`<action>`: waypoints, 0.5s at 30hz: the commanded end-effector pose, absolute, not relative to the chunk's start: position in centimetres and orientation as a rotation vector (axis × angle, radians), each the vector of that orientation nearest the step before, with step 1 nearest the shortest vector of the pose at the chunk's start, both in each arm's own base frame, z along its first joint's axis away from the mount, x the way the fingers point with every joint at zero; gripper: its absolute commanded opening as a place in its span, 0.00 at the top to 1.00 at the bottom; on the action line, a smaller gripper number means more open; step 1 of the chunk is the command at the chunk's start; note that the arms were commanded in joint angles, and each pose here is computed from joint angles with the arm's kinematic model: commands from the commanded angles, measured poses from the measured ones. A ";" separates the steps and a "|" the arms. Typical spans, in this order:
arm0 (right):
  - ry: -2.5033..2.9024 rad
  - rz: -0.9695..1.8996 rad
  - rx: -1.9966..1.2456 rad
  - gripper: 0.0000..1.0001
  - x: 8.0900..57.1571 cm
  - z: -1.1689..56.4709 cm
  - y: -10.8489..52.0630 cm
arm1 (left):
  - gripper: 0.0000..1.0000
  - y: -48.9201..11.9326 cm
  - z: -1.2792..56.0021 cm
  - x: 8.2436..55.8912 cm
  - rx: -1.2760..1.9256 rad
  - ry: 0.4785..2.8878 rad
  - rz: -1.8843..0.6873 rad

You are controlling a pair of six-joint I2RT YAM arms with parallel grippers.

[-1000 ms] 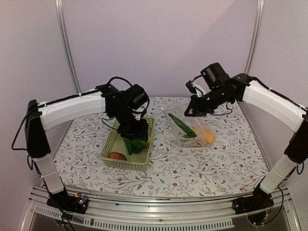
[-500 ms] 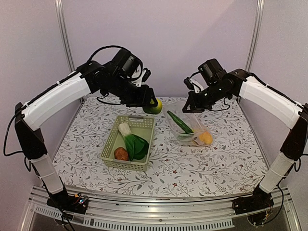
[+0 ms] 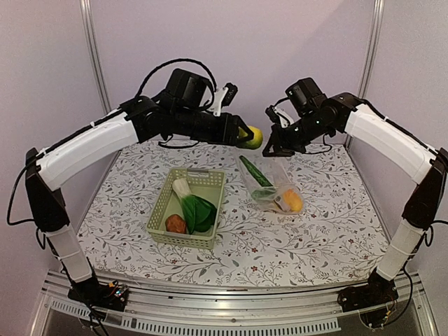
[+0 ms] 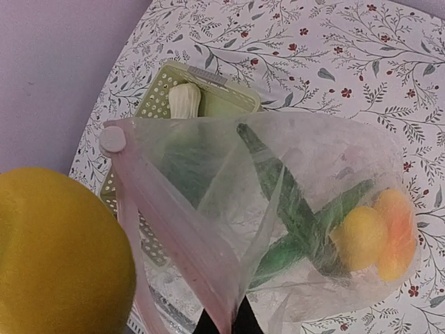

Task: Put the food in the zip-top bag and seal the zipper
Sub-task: Place the fake fruit in the zipper food storage bag.

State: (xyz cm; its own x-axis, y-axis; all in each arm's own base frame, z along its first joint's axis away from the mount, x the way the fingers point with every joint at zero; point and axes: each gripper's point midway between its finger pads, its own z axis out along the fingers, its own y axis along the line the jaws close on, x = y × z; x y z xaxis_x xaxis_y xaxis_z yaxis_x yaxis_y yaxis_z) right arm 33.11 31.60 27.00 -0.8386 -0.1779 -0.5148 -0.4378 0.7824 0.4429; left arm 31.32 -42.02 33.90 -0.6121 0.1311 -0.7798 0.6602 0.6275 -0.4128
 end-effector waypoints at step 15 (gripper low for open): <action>2.472 0.908 -0.376 0.99 35.5 30.8 30.7 | 0.20 -46.3 29.6 32.9 0.694 2.130 -0.755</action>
